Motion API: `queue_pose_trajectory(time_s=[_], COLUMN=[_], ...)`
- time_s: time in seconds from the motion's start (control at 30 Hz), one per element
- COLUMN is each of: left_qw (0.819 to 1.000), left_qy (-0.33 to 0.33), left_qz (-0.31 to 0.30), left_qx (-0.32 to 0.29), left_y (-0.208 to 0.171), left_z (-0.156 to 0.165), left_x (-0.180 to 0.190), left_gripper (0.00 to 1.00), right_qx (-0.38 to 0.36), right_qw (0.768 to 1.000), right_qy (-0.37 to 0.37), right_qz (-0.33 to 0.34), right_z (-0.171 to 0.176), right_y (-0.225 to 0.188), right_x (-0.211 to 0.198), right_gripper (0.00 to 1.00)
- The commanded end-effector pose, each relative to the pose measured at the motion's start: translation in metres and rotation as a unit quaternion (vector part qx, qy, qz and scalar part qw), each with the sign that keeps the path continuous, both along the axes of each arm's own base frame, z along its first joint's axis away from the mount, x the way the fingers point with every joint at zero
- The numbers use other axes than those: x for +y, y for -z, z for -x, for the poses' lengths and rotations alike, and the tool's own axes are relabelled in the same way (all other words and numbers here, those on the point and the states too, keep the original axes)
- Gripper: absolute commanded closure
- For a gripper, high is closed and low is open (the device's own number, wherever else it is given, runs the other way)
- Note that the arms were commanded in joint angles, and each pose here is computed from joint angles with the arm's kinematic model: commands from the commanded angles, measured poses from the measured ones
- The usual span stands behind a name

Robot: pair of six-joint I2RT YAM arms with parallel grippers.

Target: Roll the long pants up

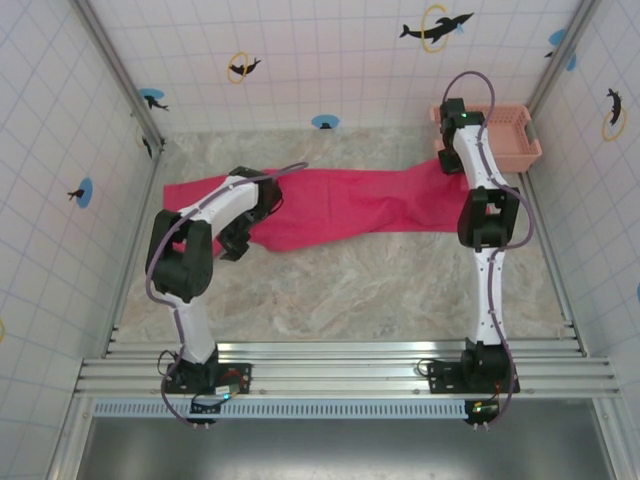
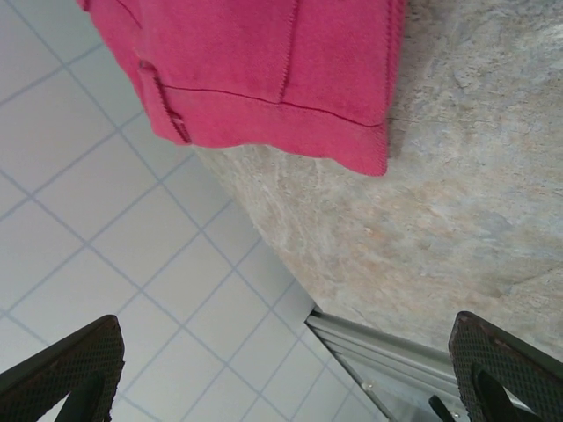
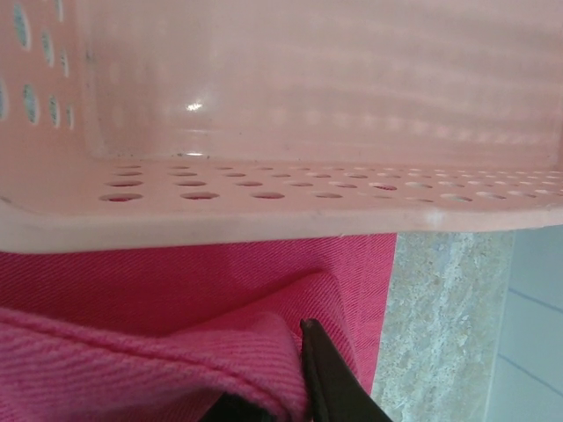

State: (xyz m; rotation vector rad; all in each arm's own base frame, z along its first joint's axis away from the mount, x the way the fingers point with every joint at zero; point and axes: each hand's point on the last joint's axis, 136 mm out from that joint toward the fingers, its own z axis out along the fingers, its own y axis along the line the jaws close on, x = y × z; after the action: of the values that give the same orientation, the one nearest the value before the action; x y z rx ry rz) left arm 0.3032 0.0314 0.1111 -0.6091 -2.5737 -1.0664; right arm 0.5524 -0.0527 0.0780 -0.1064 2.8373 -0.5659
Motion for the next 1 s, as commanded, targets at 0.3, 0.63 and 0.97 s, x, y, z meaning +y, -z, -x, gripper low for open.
queue_pose_trajectory(time_s=[0.3, 0.63, 0.97], left_qw=[0.997, 0.994, 0.992], left_qy=[-0.020, -0.070, -0.091], left_qz=[-0.065, -0.071, -0.087], left_qx=[-0.027, -0.047, -0.015], left_y=[0.059, 0.073, 0.076], left_z=[-0.036, -0.028, -0.018], left_x=[0.003, 0.017, 0.022], left_gripper=[0.26, 0.67, 1.00], right_qx=[-0.030, -0.023, -0.035], right_qw=[0.998, 0.998, 0.997], right_qy=[0.005, -0.009, -0.008], right_qz=[-0.047, -0.053, -0.073], right_z=[0.003, 0.025, 0.034], right_y=[-0.026, -0.026, -0.040], right_x=[0.000, 0.005, 0.004], right_gripper=[0.87, 0.87, 0.86])
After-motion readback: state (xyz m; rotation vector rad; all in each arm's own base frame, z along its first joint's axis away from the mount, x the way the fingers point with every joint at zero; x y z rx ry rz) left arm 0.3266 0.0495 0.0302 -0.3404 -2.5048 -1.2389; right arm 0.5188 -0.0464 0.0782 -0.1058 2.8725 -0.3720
